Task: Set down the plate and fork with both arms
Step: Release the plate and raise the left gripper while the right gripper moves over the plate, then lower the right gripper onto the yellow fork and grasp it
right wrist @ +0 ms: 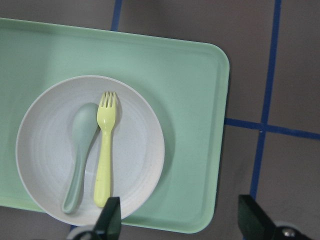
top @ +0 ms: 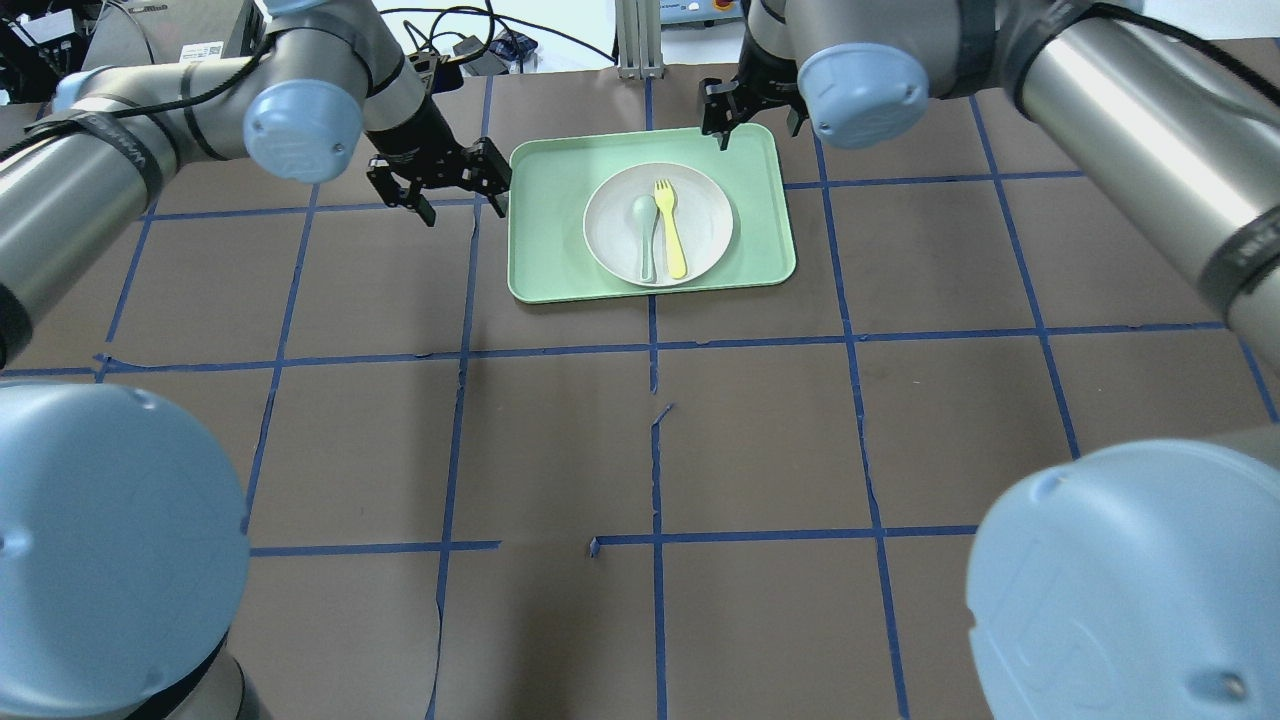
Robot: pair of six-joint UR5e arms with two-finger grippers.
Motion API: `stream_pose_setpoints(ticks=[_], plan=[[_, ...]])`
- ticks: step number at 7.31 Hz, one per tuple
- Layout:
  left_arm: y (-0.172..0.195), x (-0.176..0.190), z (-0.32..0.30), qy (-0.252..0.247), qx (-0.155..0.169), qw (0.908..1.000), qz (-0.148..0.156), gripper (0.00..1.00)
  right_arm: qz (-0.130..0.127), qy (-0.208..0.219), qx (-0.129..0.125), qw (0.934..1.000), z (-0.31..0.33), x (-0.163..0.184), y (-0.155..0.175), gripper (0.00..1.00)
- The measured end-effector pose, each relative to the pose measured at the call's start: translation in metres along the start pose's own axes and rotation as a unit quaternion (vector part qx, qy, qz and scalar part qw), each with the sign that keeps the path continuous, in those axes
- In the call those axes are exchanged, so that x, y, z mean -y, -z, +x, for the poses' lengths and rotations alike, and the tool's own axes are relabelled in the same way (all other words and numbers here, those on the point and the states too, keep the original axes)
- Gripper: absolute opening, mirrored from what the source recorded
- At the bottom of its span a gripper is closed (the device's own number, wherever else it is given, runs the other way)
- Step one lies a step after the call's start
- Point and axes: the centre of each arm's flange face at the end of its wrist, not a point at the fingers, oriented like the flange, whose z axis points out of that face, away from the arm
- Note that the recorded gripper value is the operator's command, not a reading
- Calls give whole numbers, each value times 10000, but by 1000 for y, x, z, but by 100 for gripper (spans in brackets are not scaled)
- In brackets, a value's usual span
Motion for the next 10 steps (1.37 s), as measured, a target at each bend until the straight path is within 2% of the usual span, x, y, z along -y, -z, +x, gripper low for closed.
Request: stream_pose_setpoints(ticks=[2, 4, 6, 8, 10], plan=[[9, -23, -28, 16, 151, 9997, -191, 100, -98, 220, 156, 9996, -34, 11, -62, 58], [8, -32, -33, 28, 163, 9996, -243, 100, -271, 305, 307, 9987, -44, 9, -104, 58], [7, -33, -33, 24, 166, 9996, -240, 100, -451, 308, 444, 9975, -48, 2, -127, 55], [1, -35, -33, 29, 156, 9995, -280, 100, -646, 303, 468, 9964, -48, -12, -143, 55], [-5, -38, -33, 23, 153, 9995, -290, 100, -713, 296, 505, 9957, -49, -16, -149, 55]])
